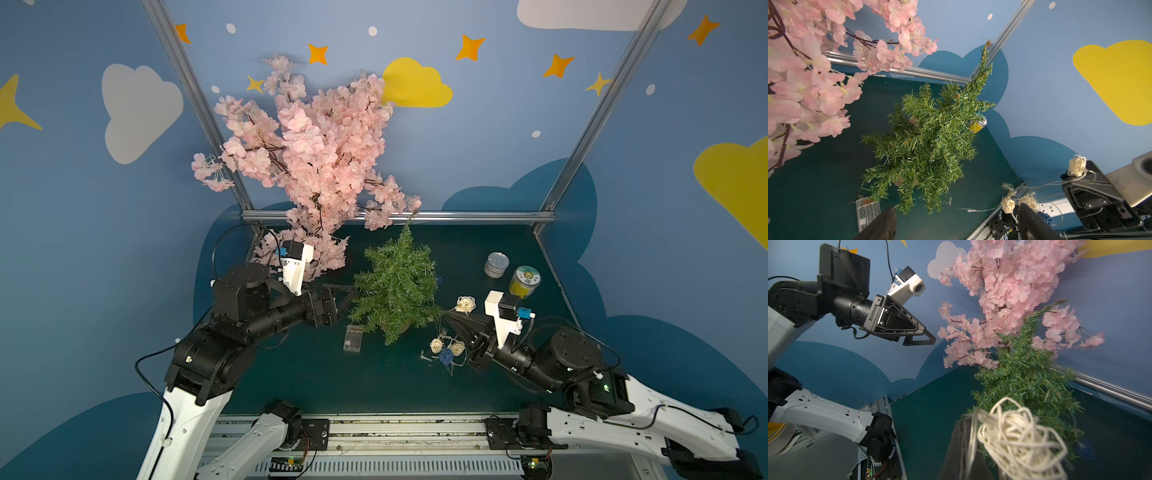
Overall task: Remove string lights from the small christmas tree
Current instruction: Remove the light string from the Christmas tree.
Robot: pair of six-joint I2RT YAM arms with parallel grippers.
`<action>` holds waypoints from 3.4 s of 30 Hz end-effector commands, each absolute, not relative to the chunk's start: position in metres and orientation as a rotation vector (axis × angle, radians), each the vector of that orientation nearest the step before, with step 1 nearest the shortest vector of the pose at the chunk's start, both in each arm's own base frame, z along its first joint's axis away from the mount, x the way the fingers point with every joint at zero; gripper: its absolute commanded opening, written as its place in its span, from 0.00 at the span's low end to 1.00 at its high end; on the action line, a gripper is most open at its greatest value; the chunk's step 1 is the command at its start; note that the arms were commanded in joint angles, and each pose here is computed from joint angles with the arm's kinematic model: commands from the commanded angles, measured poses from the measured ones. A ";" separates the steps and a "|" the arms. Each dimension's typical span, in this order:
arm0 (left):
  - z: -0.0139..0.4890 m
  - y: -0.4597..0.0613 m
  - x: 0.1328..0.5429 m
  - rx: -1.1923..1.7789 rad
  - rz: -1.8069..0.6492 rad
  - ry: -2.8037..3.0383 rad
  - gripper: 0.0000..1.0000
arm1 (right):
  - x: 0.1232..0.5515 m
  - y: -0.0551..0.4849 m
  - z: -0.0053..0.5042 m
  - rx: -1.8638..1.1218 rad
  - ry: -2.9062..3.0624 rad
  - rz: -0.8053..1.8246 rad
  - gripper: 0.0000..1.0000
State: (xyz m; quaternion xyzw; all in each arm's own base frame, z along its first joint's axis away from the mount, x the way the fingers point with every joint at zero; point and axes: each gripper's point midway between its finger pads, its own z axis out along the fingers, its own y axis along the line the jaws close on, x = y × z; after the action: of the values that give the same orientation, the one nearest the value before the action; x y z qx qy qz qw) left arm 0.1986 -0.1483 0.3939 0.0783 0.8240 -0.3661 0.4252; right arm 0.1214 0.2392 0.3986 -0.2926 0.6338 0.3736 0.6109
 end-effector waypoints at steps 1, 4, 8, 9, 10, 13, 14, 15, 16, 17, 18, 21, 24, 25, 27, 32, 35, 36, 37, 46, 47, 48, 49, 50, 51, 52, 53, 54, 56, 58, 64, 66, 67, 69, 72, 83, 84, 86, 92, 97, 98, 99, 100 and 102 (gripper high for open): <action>0.395 -0.150 0.202 0.217 -0.906 2.042 0.91 | 0.140 0.206 0.402 -0.592 1.499 0.698 0.00; 0.392 -0.151 0.204 0.226 -0.902 2.053 0.91 | 0.148 0.187 0.413 -0.553 1.503 0.613 0.00; 0.386 -0.152 0.208 0.232 -0.884 2.071 0.92 | 0.158 0.171 0.435 -0.530 1.503 0.515 0.00; 0.384 -0.151 0.210 0.232 -0.876 2.079 0.92 | 0.162 0.168 0.440 -0.525 1.510 0.484 0.00; 0.382 -0.152 0.211 0.238 -0.869 2.083 0.92 | 0.166 0.166 0.444 -0.523 1.521 0.452 0.00; 0.380 -0.153 0.215 0.251 -0.850 2.092 0.93 | 0.181 0.163 0.456 -0.511 1.557 0.365 0.00; 0.381 -0.153 0.217 0.254 -0.842 2.091 0.93 | 0.186 0.162 0.460 -0.505 1.566 0.347 0.00; 0.380 -0.154 0.218 0.261 -0.834 2.093 0.93 | 0.193 0.162 0.463 -0.496 1.579 0.327 0.00; 0.381 -0.155 0.219 0.269 -0.827 2.093 0.93 | 0.200 0.160 0.467 -0.483 1.591 0.308 0.00; 0.381 -0.156 0.221 0.278 -0.820 2.094 0.93 | 0.207 0.160 0.469 -0.473 1.603 0.296 0.00; 0.381 -0.157 0.223 0.283 -0.810 2.096 0.93 | 0.216 0.159 0.471 -0.460 1.616 0.289 0.00; 0.380 -0.158 0.231 0.306 -0.777 2.102 0.94 | 0.245 0.154 0.475 -0.409 1.673 0.297 0.00; 0.381 -0.159 0.239 0.333 -0.732 2.103 0.94 | 0.280 0.144 0.476 -0.336 1.731 0.333 0.00; 0.382 -0.159 0.241 0.347 -0.721 2.102 0.94 | 0.292 0.139 0.476 -0.307 1.746 0.347 0.00; 0.383 -0.158 0.249 0.358 -0.673 2.097 0.95 | 0.316 0.130 0.479 -0.248 1.769 0.389 0.00; 0.387 -0.161 0.264 0.393 -0.629 2.095 0.96 | 0.357 0.121 0.497 -0.180 1.755 0.449 0.00; 0.389 -0.163 0.269 0.410 -0.617 2.096 0.96 | 0.368 0.118 0.517 -0.172 1.736 0.458 0.00; 0.388 -0.163 0.270 0.415 -0.609 2.098 0.97 | 0.368 0.116 0.529 -0.171 1.717 0.458 0.00; 0.388 -0.163 0.272 0.418 -0.603 2.097 0.97 | 0.368 0.116 0.537 -0.173 1.703 0.458 0.00; 0.382 -0.164 0.281 0.433 -0.569 2.117 0.98 | 0.372 0.115 0.578 -0.182 1.633 0.475 0.00; 0.381 -0.164 0.282 0.435 -0.568 2.119 0.98 | 0.371 0.115 0.579 -0.181 1.629 0.480 0.00; 0.380 -0.163 0.282 0.433 -0.563 2.123 0.98 | 0.370 0.115 0.582 -0.179 1.621 0.480 0.00; 0.380 -0.163 0.283 0.433 -0.560 2.125 0.98 | 0.369 0.114 0.583 -0.177 1.618 0.477 0.00; 0.380 -0.163 0.282 0.434 -0.559 2.124 0.98 | 0.369 0.113 0.584 -0.177 1.613 0.466 0.00; 0.380 -0.162 0.282 0.433 -0.558 2.125 0.98 | 0.369 0.111 0.585 -0.174 1.608 0.455 0.00; 0.381 -0.162 0.281 0.433 -0.556 2.124 0.98 | 0.369 0.109 0.585 -0.170 1.607 0.444 0.00; 0.382 -0.162 0.281 0.435 -0.557 2.122 0.98 | 0.370 0.108 0.586 -0.170 1.603 0.435 0.00; 0.383 -0.162 0.280 0.437 -0.557 2.119 0.98 | 0.370 0.107 0.587 -0.168 1.600 0.433 0.00; 0.386 -0.162 0.279 0.443 -0.557 2.108 0.98 | 0.374 0.105 0.588 -0.163 1.593 0.438 0.00; 0.390 -0.162 0.280 0.450 -0.553 2.100 0.99 | 0.379 0.105 0.589 -0.159 1.592 0.443 0.00; 0.409 -0.166 0.297 0.435 -0.549 2.123 1.00 | 0.411 0.112 0.581 -0.172 1.639 0.501 0.00; 0.413 -0.170 0.310 0.442 -0.538 2.131 1.00 | 0.423 0.117 0.575 -0.179 1.653 0.530 0.00; 0.415 -0.172 0.319 0.449 -0.530 2.130 1.00 | 0.428 0.120 0.573 -0.184 1.657 0.549 0.00; 0.418 -0.178 0.336 0.477 -0.523 2.122 1.00 | 0.437 0.126 0.568 -0.190 1.660 0.589 0.00; 0.416 -0.192 0.364 0.557 -0.514 2.122 1.00 | 0.450 0.140 0.563 -0.218 1.653 0.683 0.00; 0.429 -0.262 0.436 0.799 -0.722 1.883 1.00 | 0.473 0.200 0.586 -0.354 1.452 1.012 0.00; 0.430 -0.266 0.441 0.807 -0.736 1.873 1.00 | 0.474 0.202 0.588 -0.355 1.436 1.024 0.00; 0.428 -0.276 0.452 0.833 -0.780 1.846 1.00 | 0.474 0.210 0.594 -0.364 1.400 1.059 0.00; 0.405 -0.309 0.472 0.899 -0.919 1.787 1.00 | 0.469 0.229 0.610 -0.381 1.304 1.079 0.00; 0.390 -0.328 0.477 0.935 -0.962 1.751 1.00 | 0.468 0.225 0.624 -0.337 1.248 1.105 0.00; 0.389 -0.332 0.478 0.938 -0.981 1.738 1.00 | 0.468 0.224 0.627 -0.329 1.236 1.113 0.00; 0.387 -0.335 0.479 0.939 -1.000 1.727 1.00 | 0.466 0.225 0.630 -0.325 1.223 1.125 0.00; 0.385 -0.339 0.480 0.946 -1.025 1.713 1.00 | 0.465 0.226 0.633 -0.319 1.208 1.138 0.00; 0.382 -0.346 0.481 0.950 -1.062 1.690 1.00 | 0.463 0.229 0.638 -0.312 1.184 1.155 0.00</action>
State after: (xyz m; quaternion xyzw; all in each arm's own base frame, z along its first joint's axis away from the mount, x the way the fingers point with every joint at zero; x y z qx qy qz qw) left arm 0.4847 -0.3338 0.3609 0.3668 0.7265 -0.3958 0.4254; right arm 0.4709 0.2301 0.6137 -0.1439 0.5672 0.4936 0.6434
